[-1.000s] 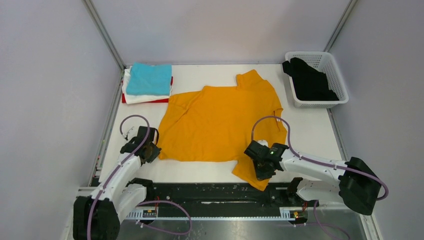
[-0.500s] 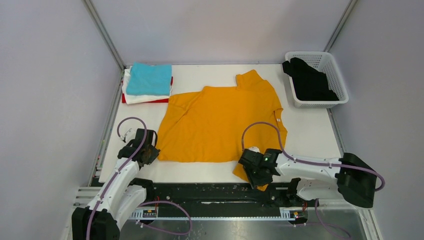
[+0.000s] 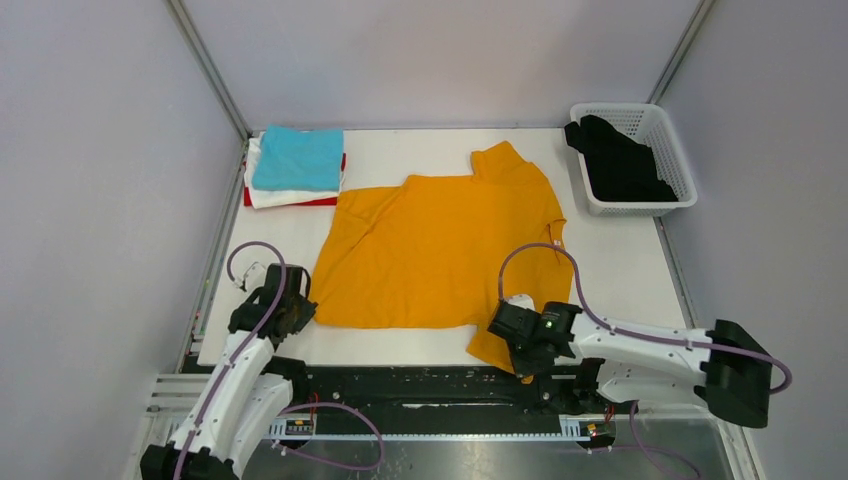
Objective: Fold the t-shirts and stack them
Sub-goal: Fold the flattened tshirt in 1/3 of the way
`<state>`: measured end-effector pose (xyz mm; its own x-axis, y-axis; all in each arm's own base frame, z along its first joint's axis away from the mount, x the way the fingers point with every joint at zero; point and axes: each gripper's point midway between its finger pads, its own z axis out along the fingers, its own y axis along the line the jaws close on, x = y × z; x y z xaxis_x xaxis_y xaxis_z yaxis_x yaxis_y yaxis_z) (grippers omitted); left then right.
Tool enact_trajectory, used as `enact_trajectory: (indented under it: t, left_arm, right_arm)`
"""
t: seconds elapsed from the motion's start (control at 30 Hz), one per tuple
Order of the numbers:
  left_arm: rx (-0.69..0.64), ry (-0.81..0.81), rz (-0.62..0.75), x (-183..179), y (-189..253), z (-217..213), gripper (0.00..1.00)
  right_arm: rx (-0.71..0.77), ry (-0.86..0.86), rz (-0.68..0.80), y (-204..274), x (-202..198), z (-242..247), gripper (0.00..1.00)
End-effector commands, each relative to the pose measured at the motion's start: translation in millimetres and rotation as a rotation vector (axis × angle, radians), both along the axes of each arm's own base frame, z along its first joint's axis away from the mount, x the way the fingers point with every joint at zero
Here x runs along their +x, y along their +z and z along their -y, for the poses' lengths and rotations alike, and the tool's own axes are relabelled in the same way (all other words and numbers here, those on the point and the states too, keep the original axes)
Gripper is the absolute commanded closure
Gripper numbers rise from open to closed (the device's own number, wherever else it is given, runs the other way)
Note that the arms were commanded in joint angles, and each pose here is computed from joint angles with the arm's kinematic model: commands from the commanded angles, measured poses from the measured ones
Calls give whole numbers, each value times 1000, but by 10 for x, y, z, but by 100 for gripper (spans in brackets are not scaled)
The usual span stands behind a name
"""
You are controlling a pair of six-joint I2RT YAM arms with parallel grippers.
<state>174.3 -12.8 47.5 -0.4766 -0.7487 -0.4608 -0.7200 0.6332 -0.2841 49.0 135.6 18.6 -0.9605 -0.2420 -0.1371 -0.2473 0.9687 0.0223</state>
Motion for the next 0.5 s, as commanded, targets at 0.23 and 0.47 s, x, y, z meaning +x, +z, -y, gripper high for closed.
enact_trajectory:
  t: [0.23,0.47]
  left_arm:
    - [-70,8,85,-30,274,115,100]
    - [-34,-7,180,375,636,114,100]
  right_arm:
    - [115,-31,73,516,-114,81,100]
    - [180,-158,291,933,678,39,100]
